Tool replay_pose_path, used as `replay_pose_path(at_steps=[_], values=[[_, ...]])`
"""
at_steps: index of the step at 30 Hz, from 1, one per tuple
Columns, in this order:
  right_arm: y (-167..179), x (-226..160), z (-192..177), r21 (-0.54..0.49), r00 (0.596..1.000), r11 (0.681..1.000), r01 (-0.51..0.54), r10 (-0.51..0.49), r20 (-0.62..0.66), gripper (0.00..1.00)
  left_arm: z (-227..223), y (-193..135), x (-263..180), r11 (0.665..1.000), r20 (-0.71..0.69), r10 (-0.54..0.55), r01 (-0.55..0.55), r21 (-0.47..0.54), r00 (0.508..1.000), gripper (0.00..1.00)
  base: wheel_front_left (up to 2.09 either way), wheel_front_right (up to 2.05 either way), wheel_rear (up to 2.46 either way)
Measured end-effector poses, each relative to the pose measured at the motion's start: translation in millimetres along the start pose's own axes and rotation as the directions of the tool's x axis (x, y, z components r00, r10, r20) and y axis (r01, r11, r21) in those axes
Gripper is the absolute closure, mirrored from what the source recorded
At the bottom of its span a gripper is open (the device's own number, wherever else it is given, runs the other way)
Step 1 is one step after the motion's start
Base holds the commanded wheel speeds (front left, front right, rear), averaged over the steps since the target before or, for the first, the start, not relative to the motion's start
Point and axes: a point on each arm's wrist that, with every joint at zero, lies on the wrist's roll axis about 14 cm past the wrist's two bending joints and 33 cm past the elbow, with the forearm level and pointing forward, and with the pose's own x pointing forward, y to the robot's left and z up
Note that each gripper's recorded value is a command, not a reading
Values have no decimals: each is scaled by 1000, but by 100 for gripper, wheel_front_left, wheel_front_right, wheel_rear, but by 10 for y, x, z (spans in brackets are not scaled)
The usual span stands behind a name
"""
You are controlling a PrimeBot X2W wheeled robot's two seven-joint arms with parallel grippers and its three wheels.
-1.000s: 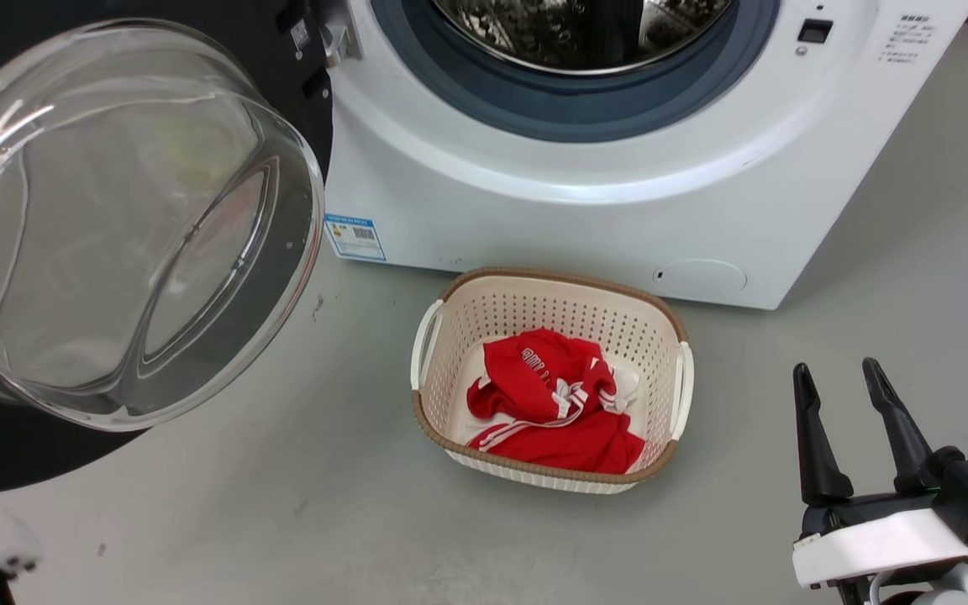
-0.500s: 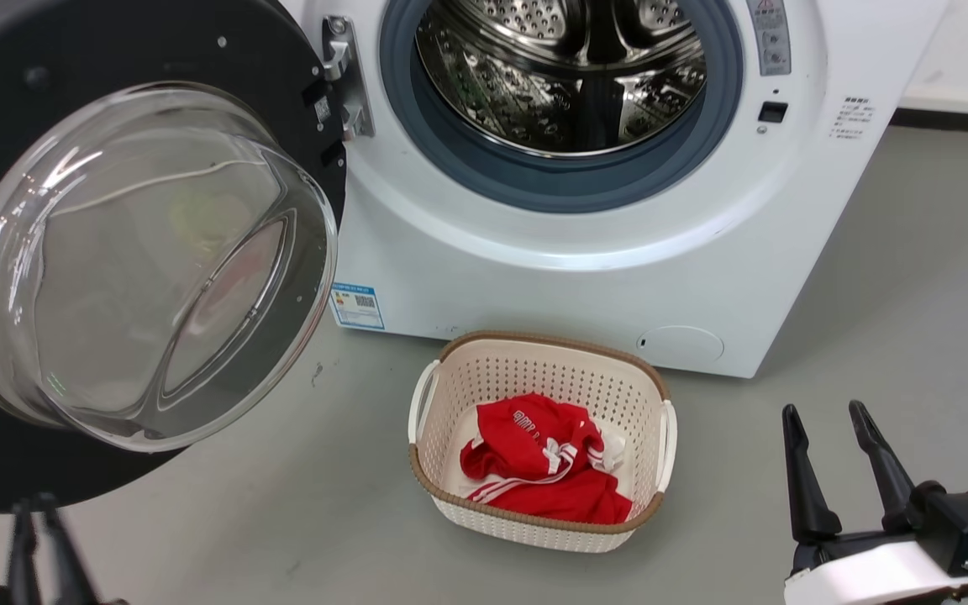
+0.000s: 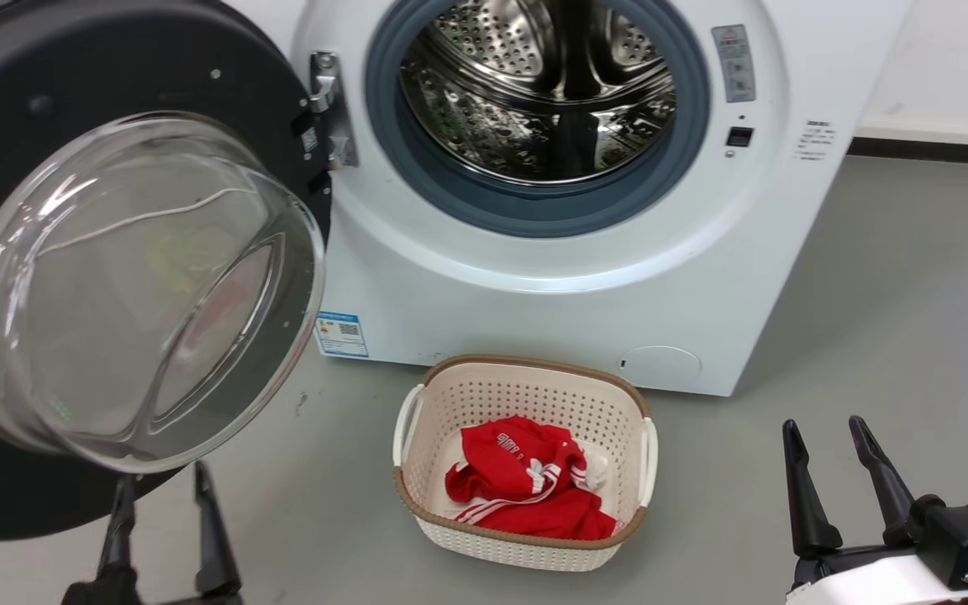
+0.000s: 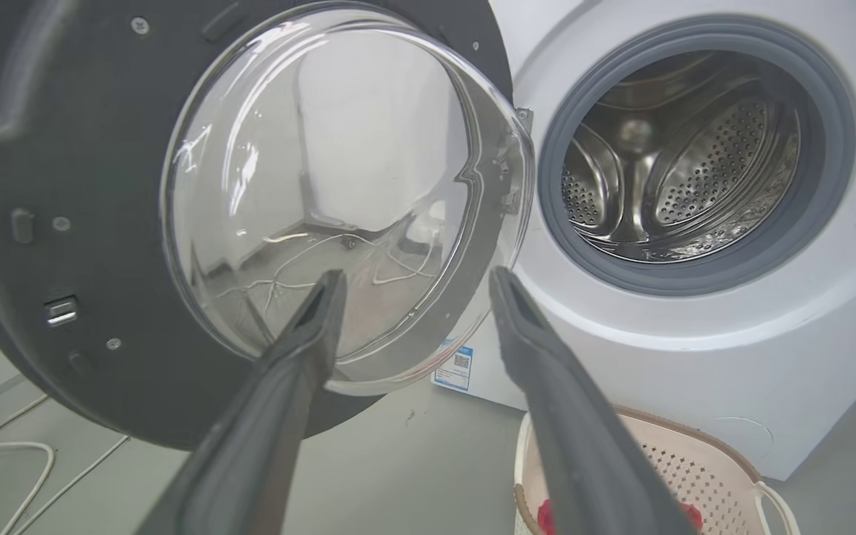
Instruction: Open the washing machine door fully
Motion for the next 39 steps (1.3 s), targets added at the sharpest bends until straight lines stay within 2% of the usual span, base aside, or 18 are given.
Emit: replay_pose_path(at_steps=[4, 10, 15, 23, 39], values=[[-105, -62, 51, -13, 999, 999, 35, -34, 9, 0, 93, -348, 172, 994, 41, -108, 108, 1, 993, 0, 0, 0, 0], [-264, -164, 122, -38, 996, 995, 88, -87, 22, 0, 120, -814, 368, 967, 63, -256, 255, 15, 965, 0, 0, 0, 0], [-386, -256, 177, -73, 991, 989, 129, -127, 30, 0, 33, -1047, 444, 945, 41, -328, 327, 24, 944, 0, 0, 0, 0], [-460, -339, 213, -76, 987, 984, 158, -156, 36, 0, -80, -1143, 465, 936, 8, -352, 352, 27, 936, 0, 0, 0, 0], [-384, -306, 152, -52, 991, 990, 135, -134, 23, 0, -105, -1018, 421, 947, -3, -318, 318, 31, 948, 0, 0, 0, 0]])
